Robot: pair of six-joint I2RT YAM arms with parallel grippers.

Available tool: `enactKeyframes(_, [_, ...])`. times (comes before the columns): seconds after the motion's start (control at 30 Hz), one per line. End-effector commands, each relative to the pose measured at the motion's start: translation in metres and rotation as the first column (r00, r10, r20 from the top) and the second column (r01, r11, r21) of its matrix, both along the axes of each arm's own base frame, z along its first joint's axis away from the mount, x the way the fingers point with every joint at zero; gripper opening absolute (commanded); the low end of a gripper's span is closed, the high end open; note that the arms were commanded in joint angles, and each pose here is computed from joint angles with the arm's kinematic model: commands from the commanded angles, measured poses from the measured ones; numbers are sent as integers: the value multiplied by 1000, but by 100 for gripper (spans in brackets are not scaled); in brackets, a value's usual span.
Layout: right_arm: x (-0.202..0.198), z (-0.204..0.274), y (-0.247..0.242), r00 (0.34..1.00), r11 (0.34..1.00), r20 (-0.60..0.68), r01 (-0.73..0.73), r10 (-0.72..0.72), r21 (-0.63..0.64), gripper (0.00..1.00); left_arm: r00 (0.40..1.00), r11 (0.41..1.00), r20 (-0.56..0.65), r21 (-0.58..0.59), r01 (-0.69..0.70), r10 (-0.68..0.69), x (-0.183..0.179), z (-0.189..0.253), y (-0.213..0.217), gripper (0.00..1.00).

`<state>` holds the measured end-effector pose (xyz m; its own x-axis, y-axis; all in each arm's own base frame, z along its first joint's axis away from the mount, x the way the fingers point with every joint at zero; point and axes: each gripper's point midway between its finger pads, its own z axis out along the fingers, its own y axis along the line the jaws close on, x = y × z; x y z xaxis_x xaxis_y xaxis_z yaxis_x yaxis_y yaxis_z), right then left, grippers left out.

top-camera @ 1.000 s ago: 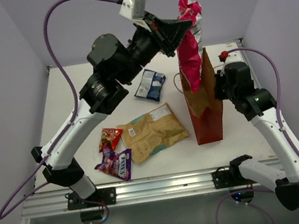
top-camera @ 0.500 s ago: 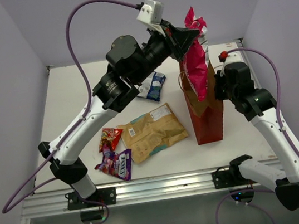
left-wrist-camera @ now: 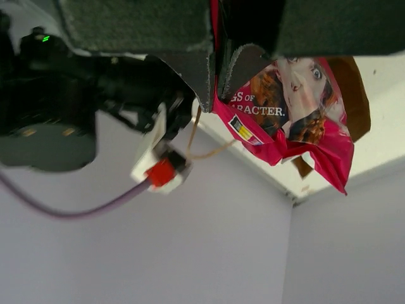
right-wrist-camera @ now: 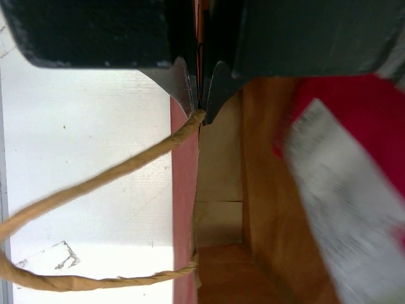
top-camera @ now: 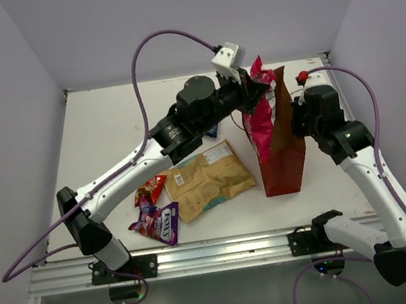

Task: Place the snacks into the paper bag

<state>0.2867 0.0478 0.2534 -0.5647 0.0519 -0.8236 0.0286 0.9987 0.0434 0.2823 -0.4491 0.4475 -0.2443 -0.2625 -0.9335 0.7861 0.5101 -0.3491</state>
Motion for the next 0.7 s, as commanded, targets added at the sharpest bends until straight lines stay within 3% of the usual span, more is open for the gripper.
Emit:
enactKeyframes(0.0, [-1,17,-6,999,1000,48,16,-15,-17,0,1000,999,23,-51,-18,20,0,-4,5,0])
enactKeyframes(0.13, [-2,29,-7,998,1000,66,15,-13,-20,0,1000,1000,-17,0,-17,17,3,-44,-1,0])
enactKeyframes(0.27, [-4,34,-8,997,1000,75,16,-15,-18,0,1000,1000,-8,5,-18,18,4,-43,-2,3])
enactKeyframes(0.3, [-4,34,-9,997,1000,73,19,-17,-20,0,1000,1000,-4,7,-18,18,5,-42,-2,11])
enactKeyframes(0.37, [-5,36,-9,997,1000,77,17,-16,-18,0,1000,1000,11,12,-20,20,6,-33,-4,39])
enactKeyframes(0.4, [-5,35,-9,997,1000,75,20,-18,-20,0,999,1000,27,20,-17,16,4,-29,-5,55])
enactKeyframes(0.43, [-5,35,-9,997,1000,75,20,-19,-23,0,999,1000,41,16,-19,19,3,-20,-5,77])
enactKeyframes(0.53, [-4,35,-10,997,999,73,24,-22,-27,0,994,1000,110,-18,-22,23,-6,11,2,92])
enactKeyframes(0.67, [-4,35,-10,997,999,68,24,-22,-30,0,979,990,178,-119,-79,99,-24,76,50,94])
